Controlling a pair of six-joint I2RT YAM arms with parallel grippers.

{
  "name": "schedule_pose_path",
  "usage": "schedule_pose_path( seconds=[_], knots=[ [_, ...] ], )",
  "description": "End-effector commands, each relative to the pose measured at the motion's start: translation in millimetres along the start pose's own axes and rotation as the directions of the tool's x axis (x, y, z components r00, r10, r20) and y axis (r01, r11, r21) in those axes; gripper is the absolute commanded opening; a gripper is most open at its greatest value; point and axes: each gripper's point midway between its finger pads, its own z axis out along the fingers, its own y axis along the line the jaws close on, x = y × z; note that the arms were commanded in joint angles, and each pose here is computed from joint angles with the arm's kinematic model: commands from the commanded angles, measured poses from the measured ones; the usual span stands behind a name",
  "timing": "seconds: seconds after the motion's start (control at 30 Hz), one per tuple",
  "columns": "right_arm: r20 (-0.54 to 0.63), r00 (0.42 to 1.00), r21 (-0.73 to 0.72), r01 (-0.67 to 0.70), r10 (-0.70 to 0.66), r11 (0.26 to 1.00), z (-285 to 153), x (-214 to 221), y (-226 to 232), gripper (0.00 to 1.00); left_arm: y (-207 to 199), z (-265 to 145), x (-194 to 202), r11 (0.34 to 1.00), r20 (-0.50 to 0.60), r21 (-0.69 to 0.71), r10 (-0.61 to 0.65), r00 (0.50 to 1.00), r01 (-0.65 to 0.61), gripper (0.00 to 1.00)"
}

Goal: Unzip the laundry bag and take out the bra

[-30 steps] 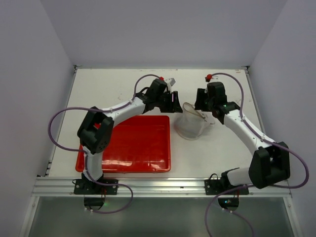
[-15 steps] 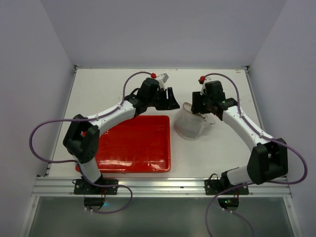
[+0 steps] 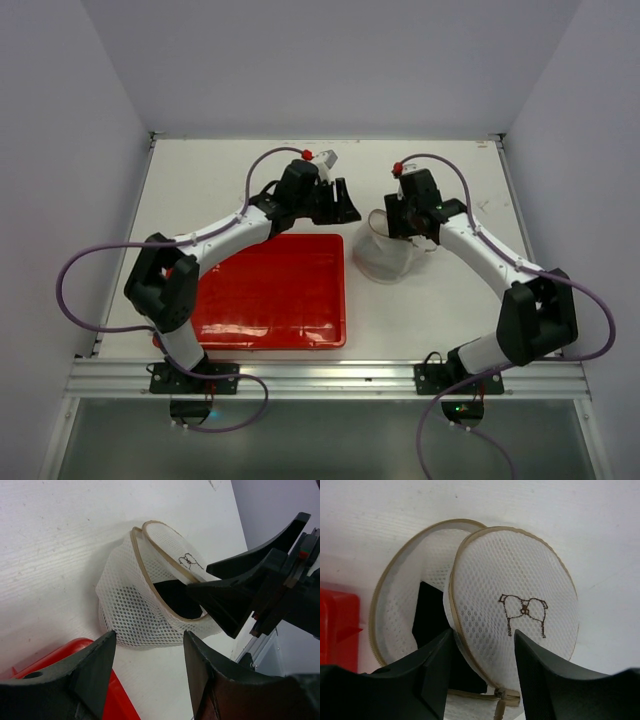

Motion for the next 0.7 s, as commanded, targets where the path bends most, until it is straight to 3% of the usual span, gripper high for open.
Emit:
schedule_pose_path(
  seconds=[0.0,0.2,0.3,0.33,0.43,0.67],
  knots=[
    [0.016,0.999,0.117,0.027,-0.029,0.993,-4,-10,-19,0.53,-19,-15,-21,0.998,0.072,0.062,0.008,0.997,-0.013,0.6],
    [0.013,0.998,0.13,0.054,-0.056,0.99,1,-8,-18,0.43,-20,-15,-21,0.998,0.073,0.067,0.004,0.997,-0.009,0.6],
    [0.013,0.998,0.134,0.054,-0.056,0.989,4,-7,-19,0.29,-19,-15,-22,0.998,0.077,0.067,0.004,0.997,-0.009,0.6],
    [0.018,0.998,0.133,0.051,-0.053,0.99,5,-8,-18,0.19,-19,-15,-23,0.998,0.078,0.066,0.003,0.997,-0.009,0.6],
    [0.059,0.997,0.135,0.047,-0.055,0.99,2,-27,-17,0.04,-17,-12,-23,0.996,0.064,0.086,-0.013,0.998,0.007,0.61],
    [0.239,0.959,0.076,0.137,-0.152,0.988,-9,-74,0,0.0,-11,-8,-32,0.996,0.049,0.085,-0.034,0.998,0.03,0.63]
  ],
)
